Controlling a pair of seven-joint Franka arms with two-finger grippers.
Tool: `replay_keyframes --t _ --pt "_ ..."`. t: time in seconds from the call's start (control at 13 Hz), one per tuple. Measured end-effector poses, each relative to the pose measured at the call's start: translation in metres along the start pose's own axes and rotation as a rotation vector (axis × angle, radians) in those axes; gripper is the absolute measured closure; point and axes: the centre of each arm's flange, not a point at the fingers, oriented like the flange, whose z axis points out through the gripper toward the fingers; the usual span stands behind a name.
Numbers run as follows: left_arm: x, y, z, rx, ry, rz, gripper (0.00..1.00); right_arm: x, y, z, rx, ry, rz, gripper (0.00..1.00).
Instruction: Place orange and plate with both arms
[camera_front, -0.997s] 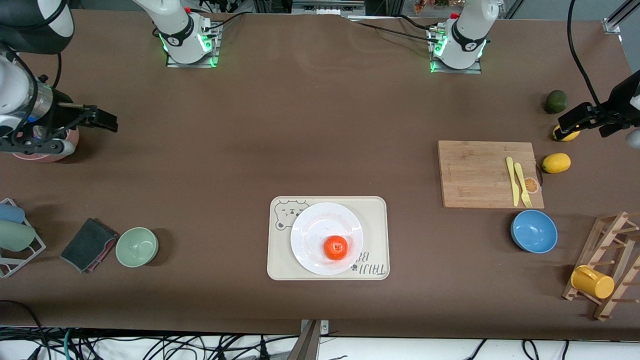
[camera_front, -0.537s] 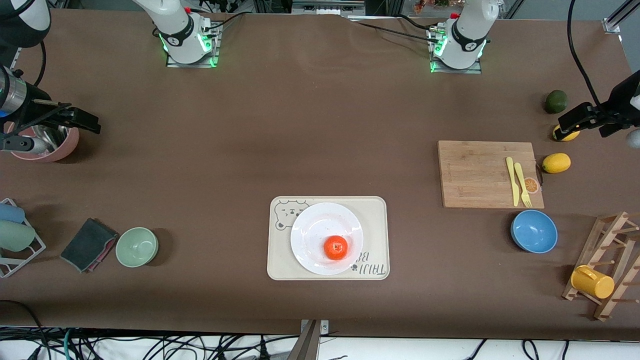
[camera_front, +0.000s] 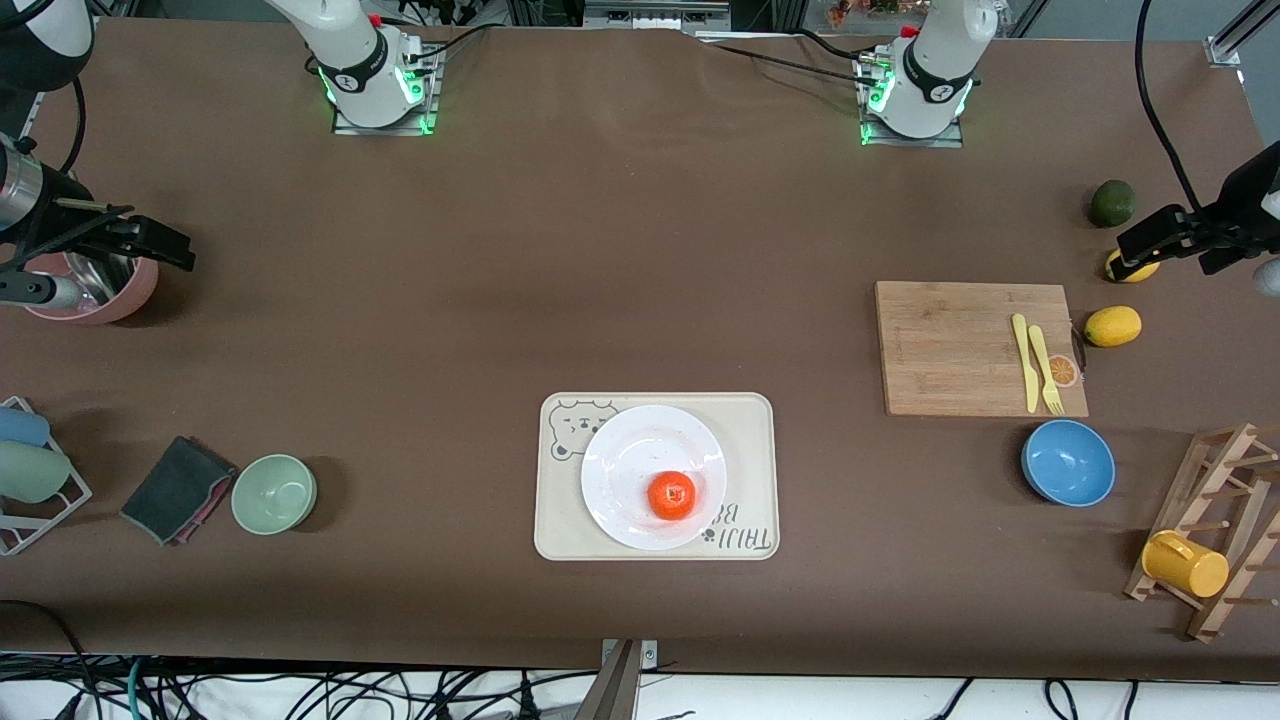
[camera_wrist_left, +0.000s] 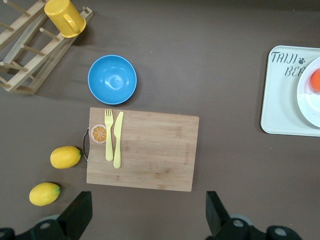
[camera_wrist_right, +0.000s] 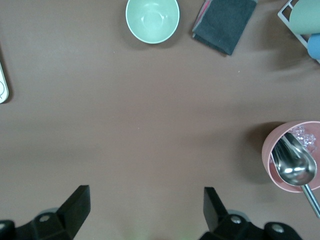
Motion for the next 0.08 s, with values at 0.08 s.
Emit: replay_keyframes --t 0.08 --pt "0.0 0.0 0.0 0.0 0.0 0.0 0.0 0.001 -0.0006 -0.0011 0.001 0.002 0.0 0.0"
